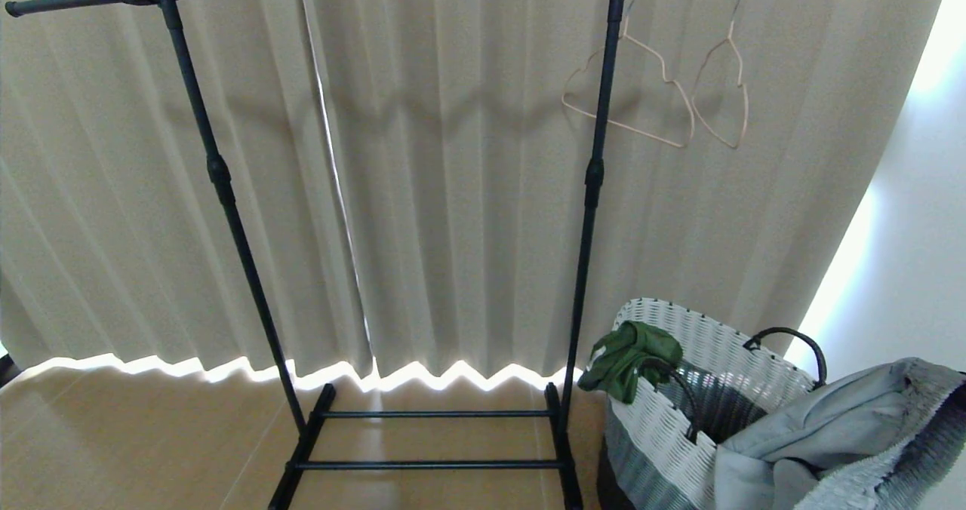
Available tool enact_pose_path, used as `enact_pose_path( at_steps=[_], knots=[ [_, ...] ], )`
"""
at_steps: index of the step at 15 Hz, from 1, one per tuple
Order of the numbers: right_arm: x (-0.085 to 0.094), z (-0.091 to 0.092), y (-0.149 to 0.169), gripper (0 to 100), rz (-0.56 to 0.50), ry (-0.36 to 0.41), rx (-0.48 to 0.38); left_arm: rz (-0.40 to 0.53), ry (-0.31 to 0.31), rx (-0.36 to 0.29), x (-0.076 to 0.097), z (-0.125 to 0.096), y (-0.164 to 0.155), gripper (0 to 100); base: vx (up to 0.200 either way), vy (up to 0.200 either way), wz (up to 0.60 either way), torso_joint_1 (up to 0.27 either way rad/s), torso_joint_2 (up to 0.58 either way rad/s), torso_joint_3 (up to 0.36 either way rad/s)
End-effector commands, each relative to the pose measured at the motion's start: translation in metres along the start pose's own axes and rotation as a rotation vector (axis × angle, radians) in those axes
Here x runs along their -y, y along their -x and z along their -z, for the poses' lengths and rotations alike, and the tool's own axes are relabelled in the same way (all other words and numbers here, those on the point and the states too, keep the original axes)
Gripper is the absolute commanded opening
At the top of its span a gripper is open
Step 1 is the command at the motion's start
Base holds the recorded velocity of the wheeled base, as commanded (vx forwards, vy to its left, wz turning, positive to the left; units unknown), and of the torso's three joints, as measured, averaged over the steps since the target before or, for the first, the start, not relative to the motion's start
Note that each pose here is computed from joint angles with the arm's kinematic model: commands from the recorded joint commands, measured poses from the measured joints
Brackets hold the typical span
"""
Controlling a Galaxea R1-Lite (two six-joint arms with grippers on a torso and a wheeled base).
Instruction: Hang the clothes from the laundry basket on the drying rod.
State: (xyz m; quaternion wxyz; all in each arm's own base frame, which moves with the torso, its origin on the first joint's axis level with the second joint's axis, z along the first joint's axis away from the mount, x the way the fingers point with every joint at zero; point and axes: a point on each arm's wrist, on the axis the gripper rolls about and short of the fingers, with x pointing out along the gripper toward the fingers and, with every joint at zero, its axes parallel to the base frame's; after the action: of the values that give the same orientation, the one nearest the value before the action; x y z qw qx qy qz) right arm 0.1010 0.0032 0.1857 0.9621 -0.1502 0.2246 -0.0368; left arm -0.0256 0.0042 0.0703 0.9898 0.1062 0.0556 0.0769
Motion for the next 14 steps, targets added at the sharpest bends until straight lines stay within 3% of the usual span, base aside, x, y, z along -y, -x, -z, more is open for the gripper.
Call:
enact_pose_path(
  at_steps=[1, 7, 14],
  knots=[
    [-0.0001, 0.0000, -0.0003, 0, -0.001, 0.001, -0.001, -0.001, -0.001, 0.000, 0.0000, 0.0000, 0.0000, 100, 0.000, 0.200, 0.00, 0.002, 0.00, 0.007],
    [0.0002, -0.0009, 0.0003, 0, 0.000, 0.000, 0.003, -0.001, -0.001, 0.000, 0.0000, 0.0000, 0.0000, 100, 0.000, 0.200, 0.00, 0.002, 0.00, 0.003],
    [-0.0004, -0.0030, 0.0015, 0, -0.040, -0.002, 0.025, 0.004, -0.007, -0.001, 0.0001, 0.0001, 0.0000, 100, 0.000, 0.000, 0.00, 0.000, 0.00, 0.000]
  ],
)
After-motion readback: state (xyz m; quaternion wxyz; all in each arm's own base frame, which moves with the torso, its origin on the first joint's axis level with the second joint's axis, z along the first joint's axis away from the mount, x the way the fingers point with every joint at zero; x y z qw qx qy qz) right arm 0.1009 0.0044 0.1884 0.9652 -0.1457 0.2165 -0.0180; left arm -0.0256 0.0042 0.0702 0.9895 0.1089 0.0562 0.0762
